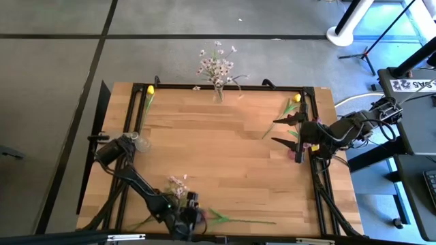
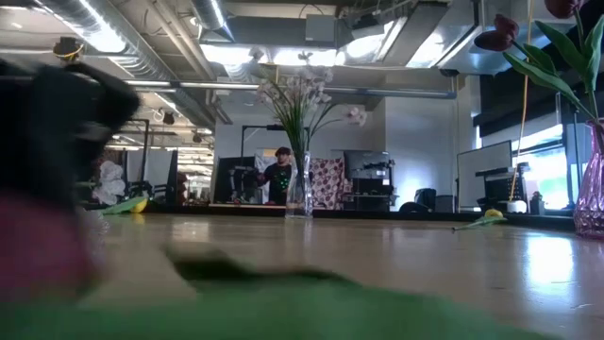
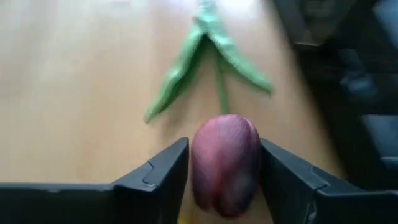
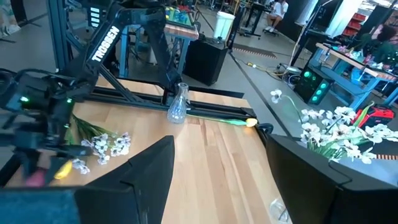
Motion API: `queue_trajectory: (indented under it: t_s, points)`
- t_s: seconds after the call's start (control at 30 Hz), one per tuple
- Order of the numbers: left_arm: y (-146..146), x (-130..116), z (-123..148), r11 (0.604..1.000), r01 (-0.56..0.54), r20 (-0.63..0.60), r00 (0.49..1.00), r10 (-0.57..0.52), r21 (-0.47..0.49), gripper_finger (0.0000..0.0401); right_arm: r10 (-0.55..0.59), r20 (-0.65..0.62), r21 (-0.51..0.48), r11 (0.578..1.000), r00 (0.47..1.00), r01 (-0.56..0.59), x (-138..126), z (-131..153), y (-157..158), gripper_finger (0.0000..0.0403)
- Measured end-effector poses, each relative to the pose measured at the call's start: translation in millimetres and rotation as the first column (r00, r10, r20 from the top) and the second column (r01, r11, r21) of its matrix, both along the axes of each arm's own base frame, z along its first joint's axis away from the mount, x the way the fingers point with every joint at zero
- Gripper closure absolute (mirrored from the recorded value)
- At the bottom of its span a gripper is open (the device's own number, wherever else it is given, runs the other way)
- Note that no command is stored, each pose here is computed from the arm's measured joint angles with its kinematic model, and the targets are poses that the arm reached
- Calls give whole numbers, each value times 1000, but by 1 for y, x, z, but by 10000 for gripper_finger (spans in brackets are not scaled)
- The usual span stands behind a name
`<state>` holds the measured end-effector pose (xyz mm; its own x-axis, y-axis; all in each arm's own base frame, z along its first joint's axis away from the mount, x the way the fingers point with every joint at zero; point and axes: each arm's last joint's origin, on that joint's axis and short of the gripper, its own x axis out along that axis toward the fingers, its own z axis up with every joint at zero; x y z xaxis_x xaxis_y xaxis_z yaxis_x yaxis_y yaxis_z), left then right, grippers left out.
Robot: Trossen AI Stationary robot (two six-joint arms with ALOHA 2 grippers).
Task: Sort flowers into vase by color
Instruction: Put the red flower into the purple vase
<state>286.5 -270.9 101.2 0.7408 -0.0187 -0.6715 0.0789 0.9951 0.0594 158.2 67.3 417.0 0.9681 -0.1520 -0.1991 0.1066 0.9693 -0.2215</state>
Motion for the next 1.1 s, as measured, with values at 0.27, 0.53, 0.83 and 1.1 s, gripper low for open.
queue_trajectory:
  t_s: [0.27,0.53,0.83,1.1]
  points:
    - [54,34,15,982,-182,8,983,181,56,329,-8,3,67,998,1000,8,2,-1,1,150]
    - [105,59,29,966,-146,-25,988,155,212,394,-18,-196,182,982,980,54,49,-57,27,150]
    - [129,72,34,973,-232,-59,971,231,-5,290,68,-409,281,958,910,55,102,-119,61,150]
    - [112,55,63,990,-124,-75,990,119,-69,221,90,-585,296,949,806,109,137,-186,83,150]
